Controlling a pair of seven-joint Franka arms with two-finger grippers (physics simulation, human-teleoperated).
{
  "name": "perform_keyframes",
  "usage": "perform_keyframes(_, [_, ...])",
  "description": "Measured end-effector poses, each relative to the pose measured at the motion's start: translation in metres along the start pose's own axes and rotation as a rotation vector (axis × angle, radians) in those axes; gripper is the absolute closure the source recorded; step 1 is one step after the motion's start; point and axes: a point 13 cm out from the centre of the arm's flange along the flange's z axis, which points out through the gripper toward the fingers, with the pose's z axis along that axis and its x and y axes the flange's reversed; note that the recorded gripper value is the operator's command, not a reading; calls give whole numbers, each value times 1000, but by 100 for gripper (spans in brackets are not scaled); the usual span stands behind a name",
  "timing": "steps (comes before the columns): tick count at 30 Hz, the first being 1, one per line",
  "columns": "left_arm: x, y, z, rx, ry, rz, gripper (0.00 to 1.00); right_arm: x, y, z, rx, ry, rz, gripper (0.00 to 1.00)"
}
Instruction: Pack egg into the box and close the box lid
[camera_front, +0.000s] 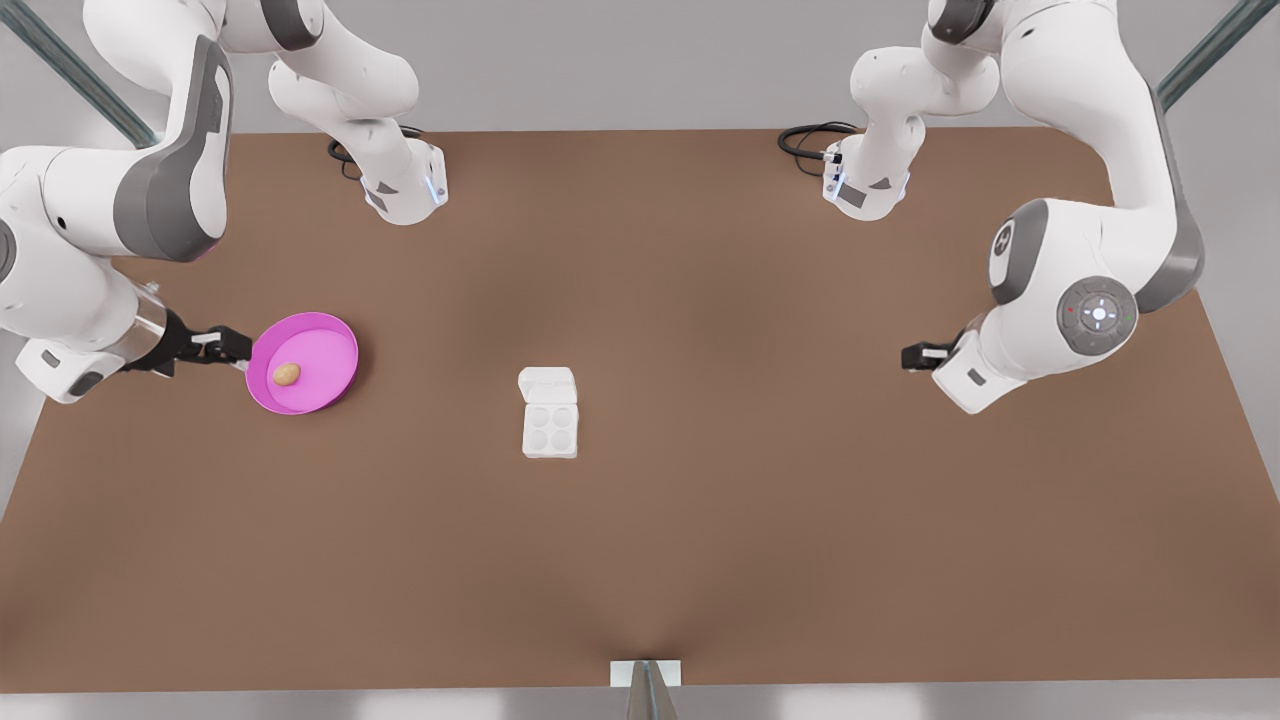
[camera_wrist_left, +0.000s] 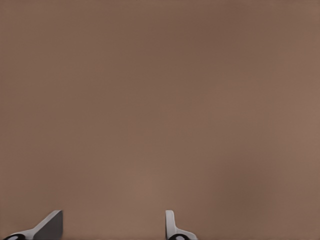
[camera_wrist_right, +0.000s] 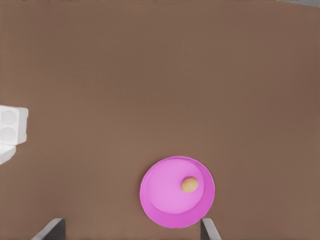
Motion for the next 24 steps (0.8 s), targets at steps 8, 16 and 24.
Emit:
perform_keyframes(8, [-3, 0, 2, 1, -3, -17, 0, 12, -22, 125, 20, 145, 15, 0])
perform_keyframes(16, [-6, 0, 11, 1, 12, -25, 0, 45, -51, 233, 3, 182, 221, 0])
perform_keyframes(24, [-8, -1, 17, 0, 23, -28, 0, 84, -77, 293, -7, 55, 463, 0])
